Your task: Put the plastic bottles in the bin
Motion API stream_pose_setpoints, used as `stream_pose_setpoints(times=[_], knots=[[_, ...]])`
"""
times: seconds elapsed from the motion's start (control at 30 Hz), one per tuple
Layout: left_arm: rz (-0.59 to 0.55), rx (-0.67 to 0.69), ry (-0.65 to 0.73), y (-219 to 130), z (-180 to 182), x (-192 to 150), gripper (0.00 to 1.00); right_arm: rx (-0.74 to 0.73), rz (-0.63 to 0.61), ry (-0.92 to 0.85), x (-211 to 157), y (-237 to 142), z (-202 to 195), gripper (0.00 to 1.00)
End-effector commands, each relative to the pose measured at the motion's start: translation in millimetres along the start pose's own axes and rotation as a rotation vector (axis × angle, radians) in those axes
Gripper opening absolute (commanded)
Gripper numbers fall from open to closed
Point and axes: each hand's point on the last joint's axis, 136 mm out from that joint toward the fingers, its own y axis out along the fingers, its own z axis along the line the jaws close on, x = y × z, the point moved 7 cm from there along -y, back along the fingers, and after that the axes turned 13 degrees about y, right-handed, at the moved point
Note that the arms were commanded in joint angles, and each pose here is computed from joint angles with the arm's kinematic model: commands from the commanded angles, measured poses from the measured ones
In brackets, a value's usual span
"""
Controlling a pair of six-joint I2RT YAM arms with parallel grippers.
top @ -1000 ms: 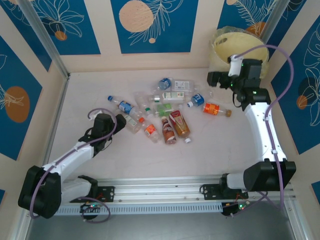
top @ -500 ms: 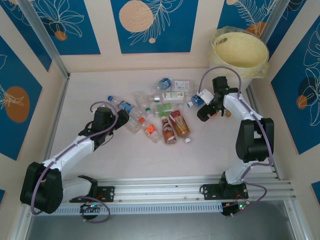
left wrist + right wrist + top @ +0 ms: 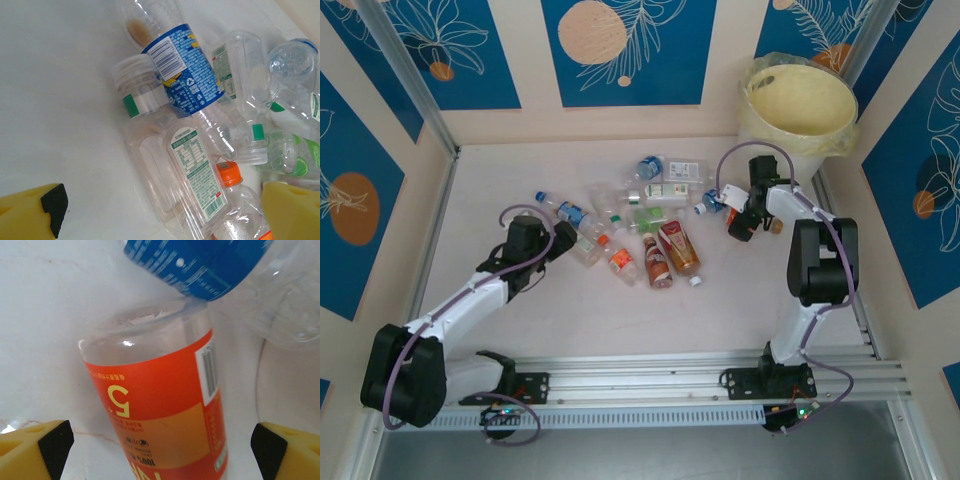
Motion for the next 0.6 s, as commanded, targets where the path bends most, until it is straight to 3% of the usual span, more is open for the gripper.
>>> stream_pose_setpoints(times=[0.0, 0.23, 0.57], knots=[[0.025, 0.029, -0.030, 1.4, 10.6, -8.2, 1.00, 0.021, -0.037, -0.053, 2.9, 9.1, -0.6, 0.94], [0.009, 0.057, -0.034, -2.0, 18.3, -9.3, 1.00, 0.001, -0.042, -0.079, 6.8, 27.0, -2.2, 0.85], [0.010, 0.055, -0.040, -3.1, 21.5, -12.3, 1.00, -0.039, -0.054, -0.036, 7.8, 21.6, -1.4, 0.55]])
